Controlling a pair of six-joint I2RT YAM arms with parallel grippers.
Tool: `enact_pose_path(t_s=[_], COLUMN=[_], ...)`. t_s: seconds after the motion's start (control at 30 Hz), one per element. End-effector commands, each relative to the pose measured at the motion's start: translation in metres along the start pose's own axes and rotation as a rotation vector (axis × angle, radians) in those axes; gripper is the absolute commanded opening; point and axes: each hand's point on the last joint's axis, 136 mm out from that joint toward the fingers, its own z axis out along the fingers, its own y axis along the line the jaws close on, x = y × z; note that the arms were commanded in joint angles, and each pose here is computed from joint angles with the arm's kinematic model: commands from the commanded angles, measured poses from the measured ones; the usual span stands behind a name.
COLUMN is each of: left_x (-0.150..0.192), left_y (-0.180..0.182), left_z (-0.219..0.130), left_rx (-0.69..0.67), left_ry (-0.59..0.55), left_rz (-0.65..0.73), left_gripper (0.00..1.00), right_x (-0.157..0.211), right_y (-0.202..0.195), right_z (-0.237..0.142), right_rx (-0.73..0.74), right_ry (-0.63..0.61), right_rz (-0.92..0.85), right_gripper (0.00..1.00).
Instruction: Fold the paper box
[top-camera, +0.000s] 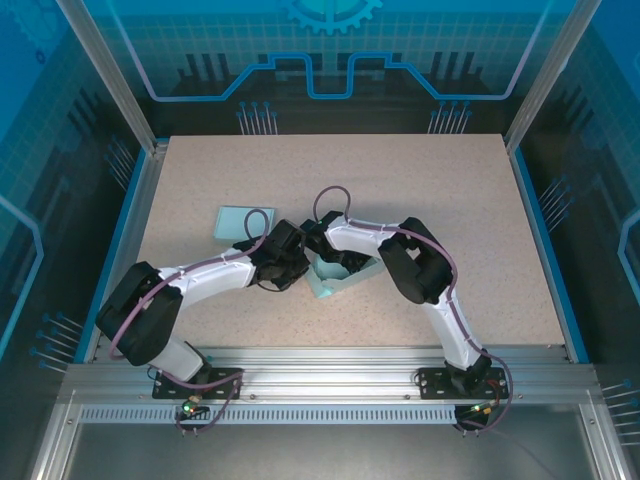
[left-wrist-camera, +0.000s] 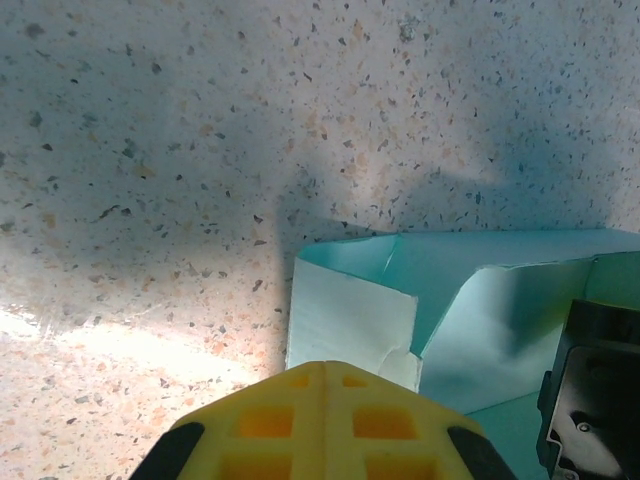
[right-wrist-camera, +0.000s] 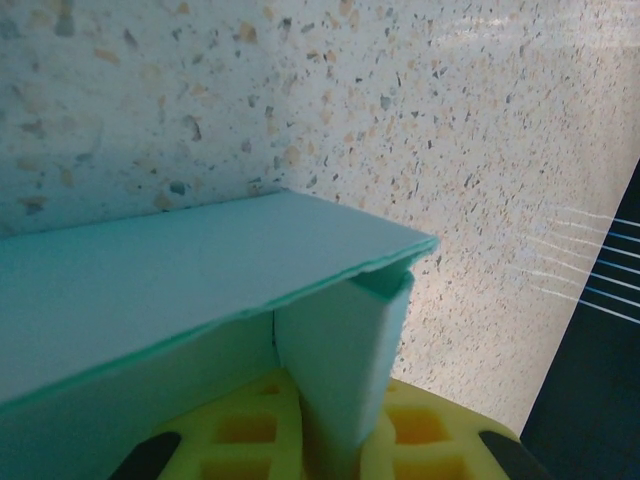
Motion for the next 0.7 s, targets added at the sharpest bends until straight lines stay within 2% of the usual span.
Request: enact_pose_path(t_s=[0.0,0.13,0.27,0.33,0.53,0.67], left_x=[-0.001,-0.002,-0.014,-0.022,-0.046,-0.055], left_y=[0.01,-0.005,-0.015,-0.013,0.0,-0.001], left_z=[0.004,-0.004,-0.028,-0.04,-0.056,-0.064], left_rx=[-0.035,0.018,0.068,0.077,0.129,0.159], left_ry=[-0.004,0.0,-0.073,-0.121,-0.177,-0.195], left_rz=[-0.018,0.016,0.055,0.073,0.077,0.178], left_gripper=[0.0,0.03,0.09,0.16,0.26,0.27], right_x=[0.042,0.027,0.008,-0.001,-0.028,-0.042], right_y=[0.052,0.043,0.035,0.029,0.011,-0.01], right_z=[0.026,0.006,-0.014,-0.024,-0.05,-0.072], right_rx=[-0.129,-0.19,-0.246,-0.263,-0.304,-0.313], right_ry=[0.168,0.095,0.02,-0.019,-0.124,-0.196], right_rz=[-0.079,-0.033,0.001,0.009,0.015,0.039], right_gripper=[0.11,0.19,0.22,0.29,0.49,0.59])
